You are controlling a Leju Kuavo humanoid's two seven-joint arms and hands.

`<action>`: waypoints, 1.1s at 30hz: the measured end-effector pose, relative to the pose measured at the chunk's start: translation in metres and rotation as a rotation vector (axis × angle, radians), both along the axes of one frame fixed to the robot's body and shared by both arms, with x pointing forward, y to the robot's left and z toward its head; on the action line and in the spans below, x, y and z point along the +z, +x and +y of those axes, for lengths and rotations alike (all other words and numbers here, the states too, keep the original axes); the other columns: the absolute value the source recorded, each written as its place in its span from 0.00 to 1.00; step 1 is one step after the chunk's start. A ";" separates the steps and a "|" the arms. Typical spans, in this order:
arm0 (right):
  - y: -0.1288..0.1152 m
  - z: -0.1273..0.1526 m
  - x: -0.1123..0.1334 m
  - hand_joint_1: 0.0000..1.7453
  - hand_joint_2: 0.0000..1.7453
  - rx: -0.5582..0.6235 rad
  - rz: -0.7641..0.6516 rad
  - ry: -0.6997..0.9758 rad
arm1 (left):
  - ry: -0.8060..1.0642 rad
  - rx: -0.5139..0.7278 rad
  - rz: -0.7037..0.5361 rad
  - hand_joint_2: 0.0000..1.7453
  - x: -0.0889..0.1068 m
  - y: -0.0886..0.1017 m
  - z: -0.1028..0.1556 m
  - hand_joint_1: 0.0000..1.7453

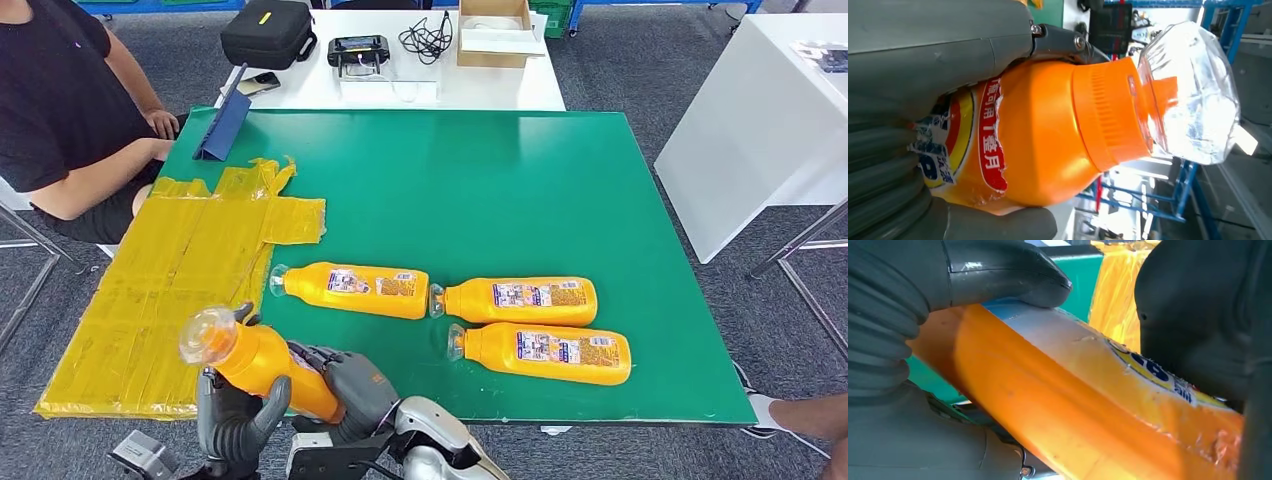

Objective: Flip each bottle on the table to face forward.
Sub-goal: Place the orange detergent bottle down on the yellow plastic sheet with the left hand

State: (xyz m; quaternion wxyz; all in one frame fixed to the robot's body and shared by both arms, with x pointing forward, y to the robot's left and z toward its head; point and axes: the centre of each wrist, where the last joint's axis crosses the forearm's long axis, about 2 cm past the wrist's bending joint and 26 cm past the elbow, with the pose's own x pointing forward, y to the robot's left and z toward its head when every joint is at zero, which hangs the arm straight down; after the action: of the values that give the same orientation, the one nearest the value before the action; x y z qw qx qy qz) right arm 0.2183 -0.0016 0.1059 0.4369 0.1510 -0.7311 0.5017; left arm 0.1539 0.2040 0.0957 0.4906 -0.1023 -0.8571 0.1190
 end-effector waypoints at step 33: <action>0.016 -0.030 0.049 0.00 1.00 -0.281 -0.257 0.170 | 0.721 0.501 -0.103 1.00 0.022 0.019 0.010 1.00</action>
State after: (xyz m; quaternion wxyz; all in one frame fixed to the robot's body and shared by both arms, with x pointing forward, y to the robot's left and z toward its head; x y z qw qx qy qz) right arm 0.2344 -0.0313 0.1545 0.3914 0.0186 -0.8344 0.3875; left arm 0.1730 0.2136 0.1178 0.4076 0.2806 -0.8655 -0.0775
